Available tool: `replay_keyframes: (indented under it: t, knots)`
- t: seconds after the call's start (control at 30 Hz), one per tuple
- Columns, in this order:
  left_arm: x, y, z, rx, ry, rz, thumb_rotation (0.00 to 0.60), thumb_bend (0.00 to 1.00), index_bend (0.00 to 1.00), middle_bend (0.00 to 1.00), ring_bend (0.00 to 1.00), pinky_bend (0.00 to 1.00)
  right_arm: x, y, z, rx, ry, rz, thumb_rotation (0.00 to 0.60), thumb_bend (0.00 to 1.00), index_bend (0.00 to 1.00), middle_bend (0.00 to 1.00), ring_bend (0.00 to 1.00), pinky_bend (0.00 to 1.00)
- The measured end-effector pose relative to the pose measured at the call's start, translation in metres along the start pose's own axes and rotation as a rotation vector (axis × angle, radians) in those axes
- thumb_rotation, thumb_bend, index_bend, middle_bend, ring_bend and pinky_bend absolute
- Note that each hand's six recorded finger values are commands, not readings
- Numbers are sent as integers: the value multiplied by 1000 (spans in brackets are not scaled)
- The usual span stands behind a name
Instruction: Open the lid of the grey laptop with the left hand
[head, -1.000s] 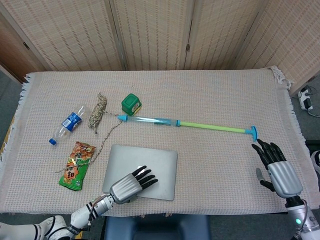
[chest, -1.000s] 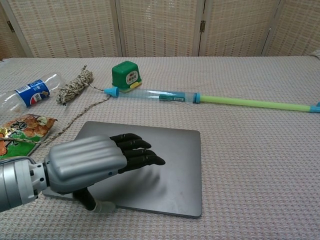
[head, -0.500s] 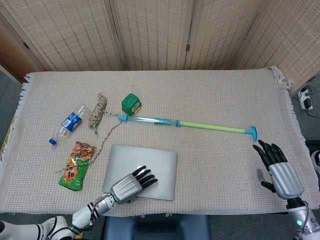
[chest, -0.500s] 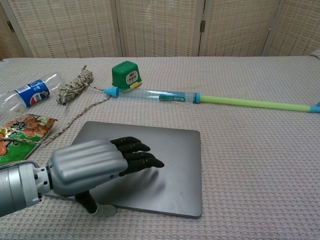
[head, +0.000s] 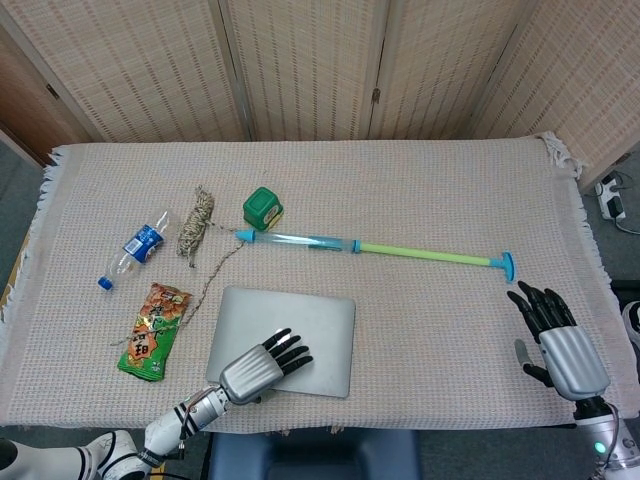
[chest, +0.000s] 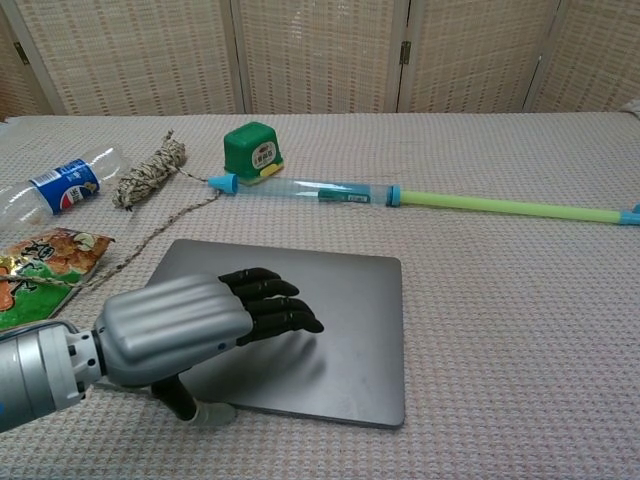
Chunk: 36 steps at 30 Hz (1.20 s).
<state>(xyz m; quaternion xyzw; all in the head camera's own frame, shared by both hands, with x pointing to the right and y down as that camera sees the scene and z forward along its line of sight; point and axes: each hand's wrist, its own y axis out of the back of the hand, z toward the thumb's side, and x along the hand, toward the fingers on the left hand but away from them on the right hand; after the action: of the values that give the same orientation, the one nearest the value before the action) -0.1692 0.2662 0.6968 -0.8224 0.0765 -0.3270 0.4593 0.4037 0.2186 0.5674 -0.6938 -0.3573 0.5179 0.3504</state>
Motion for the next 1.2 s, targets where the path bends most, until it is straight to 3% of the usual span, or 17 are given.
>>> replay_keyframes:
  t: [0.17,0.43,0.63,0.9,1.2]
  knots:
    - [0,0,-2,-8,-4,23,600,462,191,190,74,0,1,-1,2,-5,5,5,600,598,0,0,38,0]
    - [1,3,-7,-13,-3,91,600,546,211,219,97,0,6,-8,10,-78,44,39,600,592,0,0,76,0]
    - [4,9,-14,-17,12,189,600,582,168,219,90,0,16,-31,28,-131,138,166,600,601,0,0,71,0]
    - [12,22,-26,-22,78,338,600,606,124,207,60,0,22,-65,55,-111,268,344,600,830,0,16,95,0]
    - [19,26,-39,-35,150,383,600,658,100,200,50,0,16,-96,83,-36,379,486,600,934,0,14,81,0]
